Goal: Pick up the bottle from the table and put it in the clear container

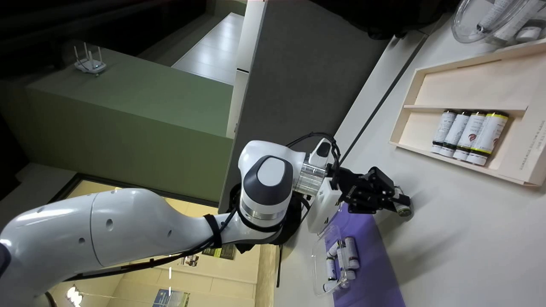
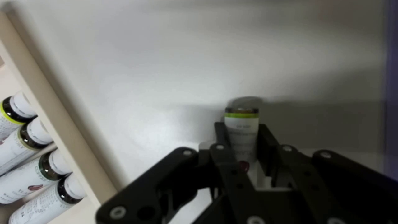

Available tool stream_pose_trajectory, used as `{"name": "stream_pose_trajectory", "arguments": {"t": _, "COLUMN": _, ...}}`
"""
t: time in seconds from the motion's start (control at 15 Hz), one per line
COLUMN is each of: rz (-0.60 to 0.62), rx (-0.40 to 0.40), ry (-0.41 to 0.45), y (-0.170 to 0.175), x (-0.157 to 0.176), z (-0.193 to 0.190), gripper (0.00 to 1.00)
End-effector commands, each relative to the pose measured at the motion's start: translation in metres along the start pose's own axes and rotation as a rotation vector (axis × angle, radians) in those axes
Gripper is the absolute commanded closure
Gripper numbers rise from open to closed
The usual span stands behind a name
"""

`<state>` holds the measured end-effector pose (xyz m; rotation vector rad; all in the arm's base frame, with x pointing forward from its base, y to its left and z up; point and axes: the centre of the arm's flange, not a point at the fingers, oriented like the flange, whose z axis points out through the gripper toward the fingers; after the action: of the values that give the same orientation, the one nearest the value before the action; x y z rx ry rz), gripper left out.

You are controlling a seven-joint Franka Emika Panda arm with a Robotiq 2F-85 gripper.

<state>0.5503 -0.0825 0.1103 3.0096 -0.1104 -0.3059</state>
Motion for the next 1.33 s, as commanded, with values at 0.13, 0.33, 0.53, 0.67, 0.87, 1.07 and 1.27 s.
{"name": "stream_pose_trajectory", "arguments": {"t": 0.13, "rz": -0.013, "rx": 0.003, "ry": 0.025, "y": -0.002, "x": 0.000, "z": -0.014, "gripper": 0.93}}
{"name": "stream_pose_trajectory", "arguments": {"t": 0.33, "rz": -0.032, "rx": 0.003, "ry": 0.058, "y": -0.007, "x": -0.001, "z": -0.030, "gripper": 0.93}}
{"name": "stream_pose_trajectory", "arguments": {"t": 0.53, "rz": -0.066, "rx": 0.007, "ry": 0.078, "y": -0.015, "x": -0.003, "z": -0.049, "gripper": 0.93}}
{"name": "stream_pose_trajectory", "arguments": {"t": 0.67, "rz": -0.110, "rx": -0.001, "ry": 0.076, "y": -0.025, "x": -0.007, "z": -0.064, "gripper": 0.93}}
{"name": "stream_pose_trajectory", "arguments": {"t": 0.87, "rz": -0.199, "rx": -0.023, "ry": 0.089, "y": -0.045, "x": -0.020, "z": -0.092, "gripper": 0.93}}
{"name": "stream_pose_trajectory", "arguments": {"t": 1.07, "rz": -0.327, "rx": -0.040, "ry": 0.113, "y": -0.078, "x": -0.033, "z": -0.110, "gripper": 0.93}}
{"name": "stream_pose_trajectory", "arguments": {"t": 1.27, "rz": -0.462, "rx": -0.045, "ry": 0.146, "y": -0.122, "x": -0.050, "z": -0.117, "gripper": 0.93}}
